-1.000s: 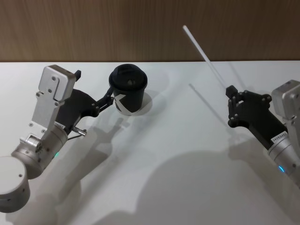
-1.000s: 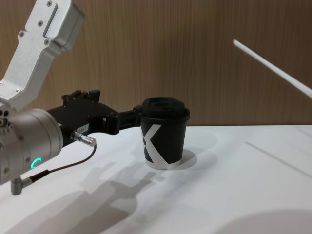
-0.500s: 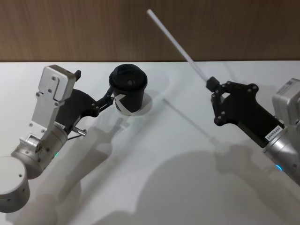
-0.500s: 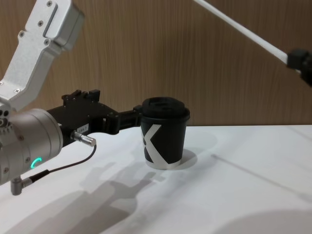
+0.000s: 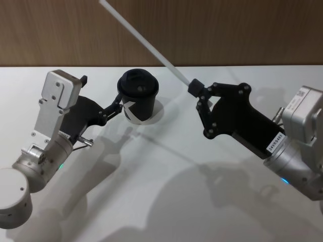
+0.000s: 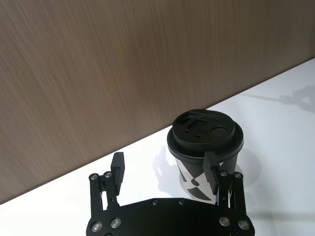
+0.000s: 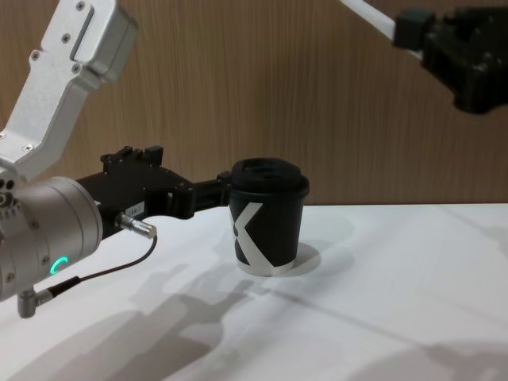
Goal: Pick up the straw with one hand, pass it to the other hand, and insert it into the cup.
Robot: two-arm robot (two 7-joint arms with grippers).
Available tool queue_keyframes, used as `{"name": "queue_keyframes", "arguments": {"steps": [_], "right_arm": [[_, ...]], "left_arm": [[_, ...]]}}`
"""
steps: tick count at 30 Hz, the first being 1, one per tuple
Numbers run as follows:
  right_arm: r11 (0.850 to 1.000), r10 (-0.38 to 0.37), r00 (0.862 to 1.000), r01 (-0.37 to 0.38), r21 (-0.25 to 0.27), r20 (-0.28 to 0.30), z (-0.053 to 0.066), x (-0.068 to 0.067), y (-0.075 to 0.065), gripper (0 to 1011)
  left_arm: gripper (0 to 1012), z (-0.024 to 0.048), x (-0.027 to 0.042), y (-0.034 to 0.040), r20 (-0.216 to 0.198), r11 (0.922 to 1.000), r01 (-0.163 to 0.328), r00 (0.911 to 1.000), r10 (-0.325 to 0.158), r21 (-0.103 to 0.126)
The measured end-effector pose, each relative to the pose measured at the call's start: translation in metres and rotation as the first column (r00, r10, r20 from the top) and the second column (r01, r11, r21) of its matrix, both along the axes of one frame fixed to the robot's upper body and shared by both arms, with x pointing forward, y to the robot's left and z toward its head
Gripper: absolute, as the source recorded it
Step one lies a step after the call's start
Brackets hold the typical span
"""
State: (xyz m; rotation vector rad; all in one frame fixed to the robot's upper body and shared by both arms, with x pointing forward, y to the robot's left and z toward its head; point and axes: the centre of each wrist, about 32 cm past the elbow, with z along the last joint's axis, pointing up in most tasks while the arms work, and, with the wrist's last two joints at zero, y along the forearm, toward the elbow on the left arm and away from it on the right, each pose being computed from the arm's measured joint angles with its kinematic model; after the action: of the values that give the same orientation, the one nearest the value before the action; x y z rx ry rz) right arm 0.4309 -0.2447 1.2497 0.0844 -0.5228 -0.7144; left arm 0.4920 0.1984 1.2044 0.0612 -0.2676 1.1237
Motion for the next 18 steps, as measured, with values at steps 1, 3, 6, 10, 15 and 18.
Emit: {"name": "queue_keyframes", "arguments": {"steps": [1,3,6,10,15,18], "right_arm": [[1.0,0.014,1.0,-0.014,0.001,0.006,0.002,0.0,0.002,1],[1.0,0.026,1.0,-0.026,0.003,0.011,0.003,-0.001,0.005,2],[0.999,0.045,0.999,-0.046,0.007,0.018,0.006,-0.002,0.008,1],[0.998,0.065,0.998,-0.065,0.011,0.025,0.009,-0.003,0.012,2],[0.996,0.085,0.996,-0.085,0.015,0.03,0.012,-0.004,0.017,1],[0.995,0.094,0.995,-0.095,0.017,0.031,0.013,-0.004,0.019,2]], "left_arm": [[1003,0.0,0.0,0.0,0.0,1.0,0.0,1.0,0.0,0.0],[1003,0.0,0.0,0.0,0.0,1.0,0.0,1.0,0.0,0.0],[1003,0.0,0.0,0.0,0.0,1.0,0.0,1.0,0.0,0.0],[1003,0.0,0.0,0.0,0.0,1.0,0.0,1.0,0.0,0.0],[1002,0.0,0.0,0.0,0.0,1.0,0.0,1.0,0.0,0.0],[1003,0.0,0.0,0.0,0.0,1.0,0.0,1.0,0.0,0.0]]}}
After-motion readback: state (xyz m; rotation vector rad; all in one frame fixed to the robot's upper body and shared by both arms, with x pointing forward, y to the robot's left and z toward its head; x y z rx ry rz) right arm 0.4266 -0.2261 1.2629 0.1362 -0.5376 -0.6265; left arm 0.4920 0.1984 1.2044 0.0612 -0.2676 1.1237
